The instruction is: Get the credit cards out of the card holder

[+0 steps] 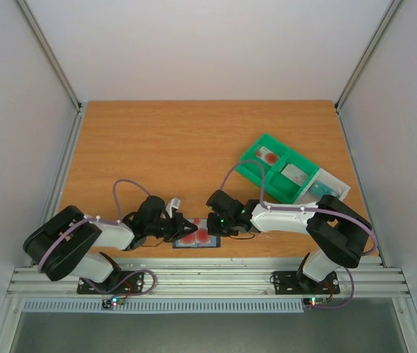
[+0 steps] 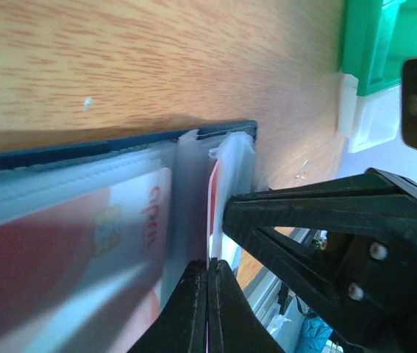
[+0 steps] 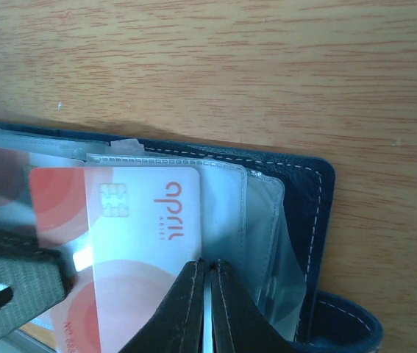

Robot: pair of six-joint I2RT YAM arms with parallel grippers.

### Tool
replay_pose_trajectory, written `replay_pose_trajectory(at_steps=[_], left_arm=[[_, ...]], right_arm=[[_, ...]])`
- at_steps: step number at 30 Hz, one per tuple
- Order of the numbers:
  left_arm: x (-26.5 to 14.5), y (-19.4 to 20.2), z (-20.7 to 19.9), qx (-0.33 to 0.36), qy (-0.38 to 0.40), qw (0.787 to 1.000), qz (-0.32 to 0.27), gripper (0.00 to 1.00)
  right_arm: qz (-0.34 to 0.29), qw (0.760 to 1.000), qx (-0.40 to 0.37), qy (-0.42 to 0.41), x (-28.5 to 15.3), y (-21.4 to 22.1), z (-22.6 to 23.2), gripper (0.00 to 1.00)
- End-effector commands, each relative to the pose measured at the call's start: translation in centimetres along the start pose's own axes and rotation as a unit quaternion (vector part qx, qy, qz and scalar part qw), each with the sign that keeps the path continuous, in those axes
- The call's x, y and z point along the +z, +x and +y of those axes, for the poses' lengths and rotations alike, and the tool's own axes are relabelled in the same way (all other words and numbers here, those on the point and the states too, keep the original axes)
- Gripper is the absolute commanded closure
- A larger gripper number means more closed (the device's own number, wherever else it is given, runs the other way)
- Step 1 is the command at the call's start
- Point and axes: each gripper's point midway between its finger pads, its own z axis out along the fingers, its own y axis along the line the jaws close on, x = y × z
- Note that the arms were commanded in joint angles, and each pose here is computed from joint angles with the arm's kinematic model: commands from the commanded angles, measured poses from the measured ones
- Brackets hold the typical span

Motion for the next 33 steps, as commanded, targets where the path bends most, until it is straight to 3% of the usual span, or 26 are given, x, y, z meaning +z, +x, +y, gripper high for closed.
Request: replay_pose_trajectory(at_steps=[1, 12, 19, 26, 33], left_arm=[[-0.9, -0.1, 0.9, 0.01, -0.027, 0.999, -0.023, 0.99], [-4.0, -0.4, 0.7, 0.033, -0.07, 0.995, -0.069, 1.0], [-7.6, -1.2, -0.9, 0.048, -0.064, 0.986, -0.143, 1.0], [-11.0, -1.9, -4.9, 0.055, 0.018, 0.975, -0.215, 0.99], [-13.5, -2.0, -9.6, 0.058, 0.116, 0.961, -0.246, 1.0]], right_arm=[[0.013, 0.999, 0.006, 0.046, 0.5, 1.3, -2.6, 0.94], [0.007, 1.0, -0.005, 0.029, 0.0, 0.8, -1.5, 0.94], [-0.02, 0.999, -0.015, -0.033, -2.6, -0.7, 2.2, 0.91], [-0.069, 0.979, 0.0, -0.193, -8.3, -1.8, 7.6, 0.76], [-0.054, 0.942, 0.039, -0.328, -10.9, -1.6, 11.7, 0.53]])
